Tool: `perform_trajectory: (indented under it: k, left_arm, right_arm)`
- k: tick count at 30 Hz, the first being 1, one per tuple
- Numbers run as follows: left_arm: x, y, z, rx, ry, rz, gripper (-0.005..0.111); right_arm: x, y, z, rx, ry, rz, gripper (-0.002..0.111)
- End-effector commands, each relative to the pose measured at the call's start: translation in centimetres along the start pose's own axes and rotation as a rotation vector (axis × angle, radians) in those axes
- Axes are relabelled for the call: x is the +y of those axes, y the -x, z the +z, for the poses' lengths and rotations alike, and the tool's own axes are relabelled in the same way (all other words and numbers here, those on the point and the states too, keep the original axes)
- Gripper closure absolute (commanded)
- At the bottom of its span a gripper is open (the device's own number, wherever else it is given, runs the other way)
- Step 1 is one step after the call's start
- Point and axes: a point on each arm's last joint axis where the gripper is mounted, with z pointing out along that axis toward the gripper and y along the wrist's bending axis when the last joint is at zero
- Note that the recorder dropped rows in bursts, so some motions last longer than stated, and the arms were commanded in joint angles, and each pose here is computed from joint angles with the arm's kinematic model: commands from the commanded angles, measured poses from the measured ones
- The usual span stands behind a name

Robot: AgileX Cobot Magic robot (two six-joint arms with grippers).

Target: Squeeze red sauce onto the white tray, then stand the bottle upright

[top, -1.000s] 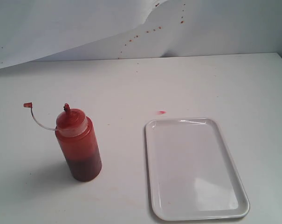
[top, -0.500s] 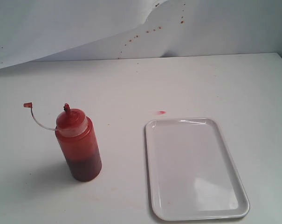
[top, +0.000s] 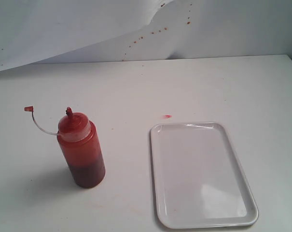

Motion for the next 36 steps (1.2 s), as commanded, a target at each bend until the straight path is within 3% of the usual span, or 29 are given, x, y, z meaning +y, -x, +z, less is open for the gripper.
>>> perform_trajectory:
  k: [1,4,7,10,12,20,22,24,25,26,27,28,30,36]
  left_arm:
    - [0.0,-0.4,0.4,0.039,0.000,-0.011,0.107]
    - [0.2,-2.5,2.5,0.153,0.017,-0.006,0.107]
    - [0.3,-6.7,4.8,0.367,-0.003,0.061,0.106]
    - [0.2,-9.4,5.4,0.507,-0.048,0.115,0.106]
    - [0.3,-11.6,5.7,0.625,-0.060,0.091,0.106]
    - [0.0,-17.3,2.2,0.771,-0.176,0.096,0.104]
    - [0.0,-18.7,1.3,0.864,-0.207,0.115,0.091]
    - [0.1,-19.8,0.9,0.930,-0.204,0.098,0.065]
    - [0.2,-20.3,0.7,0.965,-0.194,0.073,0.043]
    - [0.1,-20.6,0.6,0.979,-0.199,0.068,0.027]
    - [-0.2,-21.0,0.4,0.996,-0.244,0.059,0.008]
    - [-0.5,-21.2,0.3,1.005,-0.280,0.043,0.002]
    - [-1.1,-22.0,-0.4,1.050,-0.373,0.026,0.002]
    - [-1.5,-23.2,-1.5,1.149,-0.441,-0.007,0.002]
  right_arm:
    - [0.0,-0.1,0.0,0.001,0.000,-0.003,0.108]
    - [0.0,-0.1,0.0,0.001,0.000,-0.003,0.108]
    - [0.0,-0.1,0.0,0.001,0.000,-0.003,0.108]
    - [0.0,-0.1,0.0,0.001,0.000,-0.003,0.108]
    - [0.0,-0.1,0.0,0.001,0.000,-0.003,0.108]
    - [0.0,-0.1,0.0,0.001,0.000,-0.003,0.108]
    - [0.0,-0.1,0.0,0.001,0.000,-0.003,0.108]
    - [0.0,-0.1,0.0,0.001,0.000,-0.003,0.108]
    - [0.0,-0.1,0.0,0.001,0.000,-0.003,0.108]
    - [0.0,-0.1,0.0,0.001,0.000,-0.003,0.108]
    - [0.0,-0.1,0.0,0.001,0.000,-0.003,0.108]
    - [0.0,-0.1,0.0,0.001,0.000,-0.003,0.108]
    - [0.0,-0.1,0.0,0.001,0.000,-0.003,0.108]
    - [0.0,-0.1,0.0,0.001,0.000,-0.003,0.108]
